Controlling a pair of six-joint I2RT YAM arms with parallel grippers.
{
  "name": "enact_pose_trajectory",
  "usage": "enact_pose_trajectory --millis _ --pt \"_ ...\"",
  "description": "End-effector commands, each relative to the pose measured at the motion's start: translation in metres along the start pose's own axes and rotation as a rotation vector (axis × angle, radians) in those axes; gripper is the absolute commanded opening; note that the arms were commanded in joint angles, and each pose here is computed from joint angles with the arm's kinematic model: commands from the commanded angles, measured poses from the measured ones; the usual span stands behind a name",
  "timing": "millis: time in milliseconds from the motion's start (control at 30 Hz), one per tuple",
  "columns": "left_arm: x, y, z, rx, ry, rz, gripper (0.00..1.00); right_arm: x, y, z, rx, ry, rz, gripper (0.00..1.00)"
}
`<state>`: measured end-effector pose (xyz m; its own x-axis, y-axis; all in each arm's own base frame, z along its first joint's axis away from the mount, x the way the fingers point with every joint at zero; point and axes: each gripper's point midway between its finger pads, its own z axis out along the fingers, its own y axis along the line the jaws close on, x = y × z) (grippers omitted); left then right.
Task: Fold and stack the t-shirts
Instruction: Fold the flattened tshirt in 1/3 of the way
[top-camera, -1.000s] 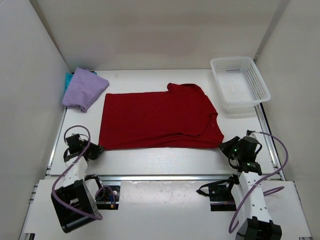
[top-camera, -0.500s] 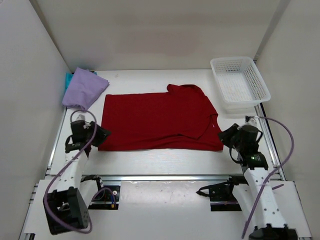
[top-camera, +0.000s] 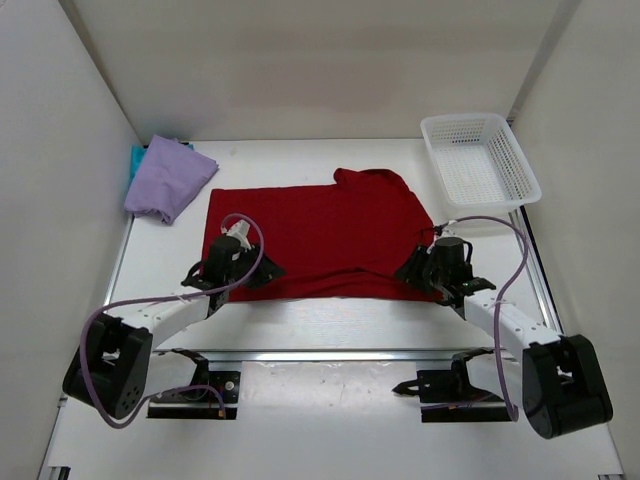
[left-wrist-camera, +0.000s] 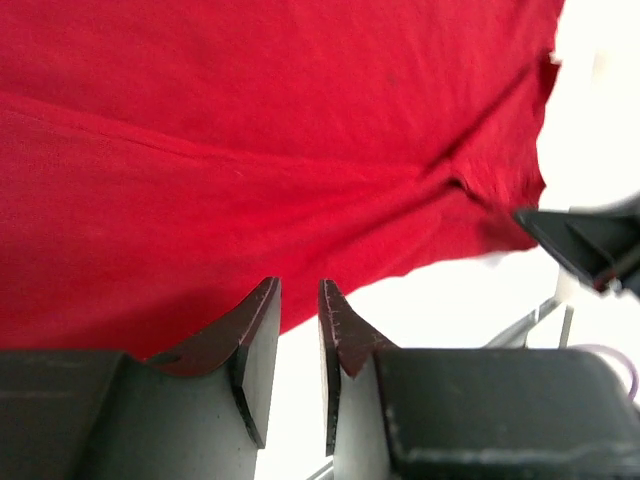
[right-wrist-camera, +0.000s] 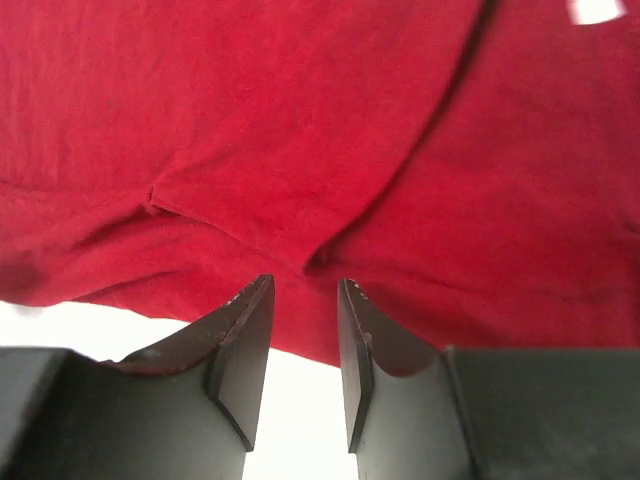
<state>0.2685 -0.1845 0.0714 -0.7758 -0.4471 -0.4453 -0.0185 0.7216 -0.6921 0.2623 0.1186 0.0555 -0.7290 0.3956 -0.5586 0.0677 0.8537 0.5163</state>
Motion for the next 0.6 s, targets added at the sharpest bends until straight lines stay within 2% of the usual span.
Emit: enact_pose_trajectory --millis 0,267,467,533,567 --pt "0.006 -0.021 0.002 0.096 -0.021 0.045 0.32 -0.011 0.023 0.010 -0.098 -0.043 -0.012 0.31" --pt "0.035 -0.014 0.004 0.112 0.051 0.068 0.32 -0.009 0.019 0.023 -0.088 -0.012 0.013 0.32" --pt "0.035 -0.013 0.002 0.122 0.043 0.073 0.31 -0.003 0.012 0.030 -0.049 0.008 0.014 0.33" --pt "0.034 -0.014 0.001 0.131 0.039 0.068 0.30 0.001 0.015 0.033 -0.069 0.027 0.019 0.27" --pt "0.036 -0.012 0.002 0.129 0.049 0.066 0.31 0.001 0.016 0.035 -0.068 0.038 0.025 0.20"
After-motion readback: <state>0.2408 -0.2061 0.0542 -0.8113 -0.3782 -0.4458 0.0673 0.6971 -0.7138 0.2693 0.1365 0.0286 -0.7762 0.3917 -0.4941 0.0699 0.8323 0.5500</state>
